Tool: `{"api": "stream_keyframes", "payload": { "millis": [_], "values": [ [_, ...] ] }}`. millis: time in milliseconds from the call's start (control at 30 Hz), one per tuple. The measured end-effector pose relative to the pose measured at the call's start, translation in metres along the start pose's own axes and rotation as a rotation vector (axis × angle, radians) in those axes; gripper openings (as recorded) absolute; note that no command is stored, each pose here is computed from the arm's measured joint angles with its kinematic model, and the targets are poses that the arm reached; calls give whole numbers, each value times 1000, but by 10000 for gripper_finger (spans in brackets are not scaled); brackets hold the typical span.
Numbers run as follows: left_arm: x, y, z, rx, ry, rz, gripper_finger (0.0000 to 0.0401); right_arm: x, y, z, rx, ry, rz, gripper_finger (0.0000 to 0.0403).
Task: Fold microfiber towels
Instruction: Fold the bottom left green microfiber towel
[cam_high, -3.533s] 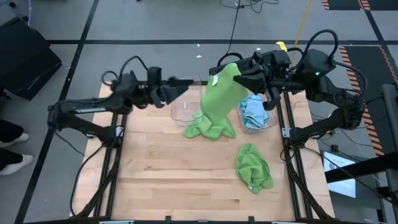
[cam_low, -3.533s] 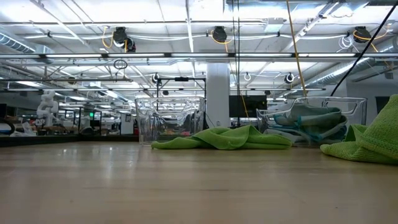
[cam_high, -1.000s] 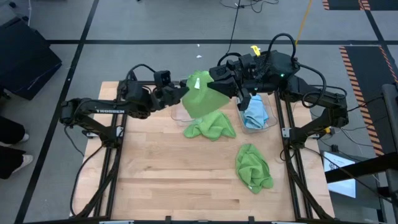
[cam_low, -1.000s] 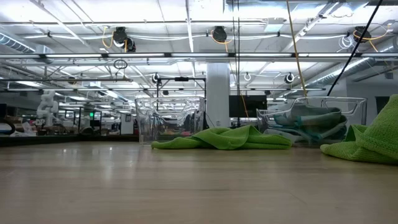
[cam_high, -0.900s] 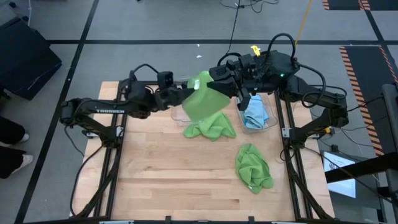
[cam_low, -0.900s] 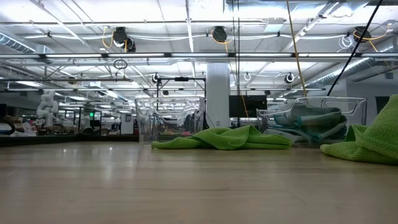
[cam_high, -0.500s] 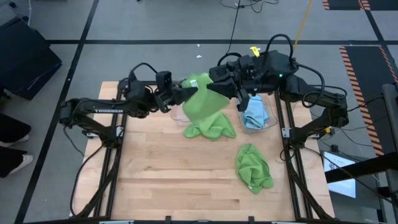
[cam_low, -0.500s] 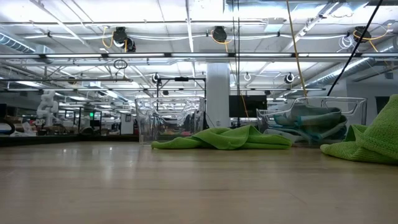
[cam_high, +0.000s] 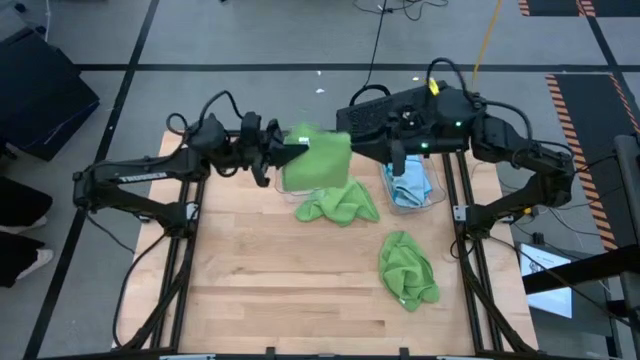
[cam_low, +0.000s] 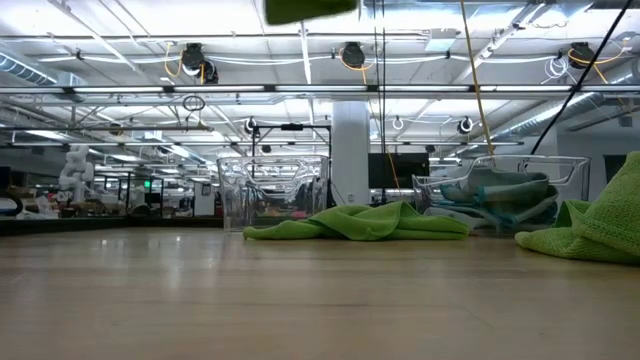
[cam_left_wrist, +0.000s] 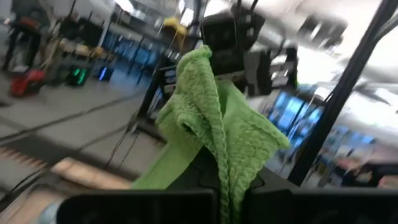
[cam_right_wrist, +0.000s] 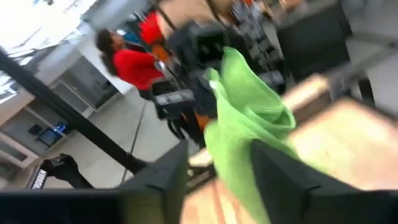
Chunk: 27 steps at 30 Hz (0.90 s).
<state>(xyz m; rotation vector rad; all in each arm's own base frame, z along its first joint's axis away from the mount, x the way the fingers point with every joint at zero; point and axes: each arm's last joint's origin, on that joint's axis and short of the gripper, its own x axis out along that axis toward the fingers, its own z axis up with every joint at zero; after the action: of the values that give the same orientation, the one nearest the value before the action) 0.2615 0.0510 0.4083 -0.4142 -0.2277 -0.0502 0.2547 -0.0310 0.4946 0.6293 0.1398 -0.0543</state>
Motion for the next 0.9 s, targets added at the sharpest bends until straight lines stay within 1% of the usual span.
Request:
{"api": "stream_keyframes", "payload": {
  "millis": [67,133,200,267,333,467,533,633,733,800,900],
  "values": [
    [-3,1,-3,13,49,28,3,6,-4,-4,64,42,-19,201],
    [-6,1,-6,25,100,51,3,11,-5,-6,109,73,-2,237],
    [-8,1,-9,44,139,56,3,17,-4,-6,136,102,13,260],
    [-9,0,-13,63,190,44,2,23,-2,-3,135,126,14,272],
    [-10,-1,-17,71,231,26,3,30,0,-1,86,157,0,276],
    [-10,-6,-24,70,293,-25,4,47,2,2,-66,226,-22,280],
    [-10,-10,-26,64,311,-53,4,55,4,5,-131,237,10,288],
    [-9,-15,-29,59,328,-89,5,68,5,5,-194,264,66,308],
    [-9,-21,-32,56,337,-112,5,84,-3,-1,-229,318,87,335],
    [-8,-25,-33,52,343,-127,6,94,-9,-5,-222,372,142,349],
    [-8,-30,-36,40,351,-145,6,109,-18,-12,-212,444,215,354]
  ]
}}
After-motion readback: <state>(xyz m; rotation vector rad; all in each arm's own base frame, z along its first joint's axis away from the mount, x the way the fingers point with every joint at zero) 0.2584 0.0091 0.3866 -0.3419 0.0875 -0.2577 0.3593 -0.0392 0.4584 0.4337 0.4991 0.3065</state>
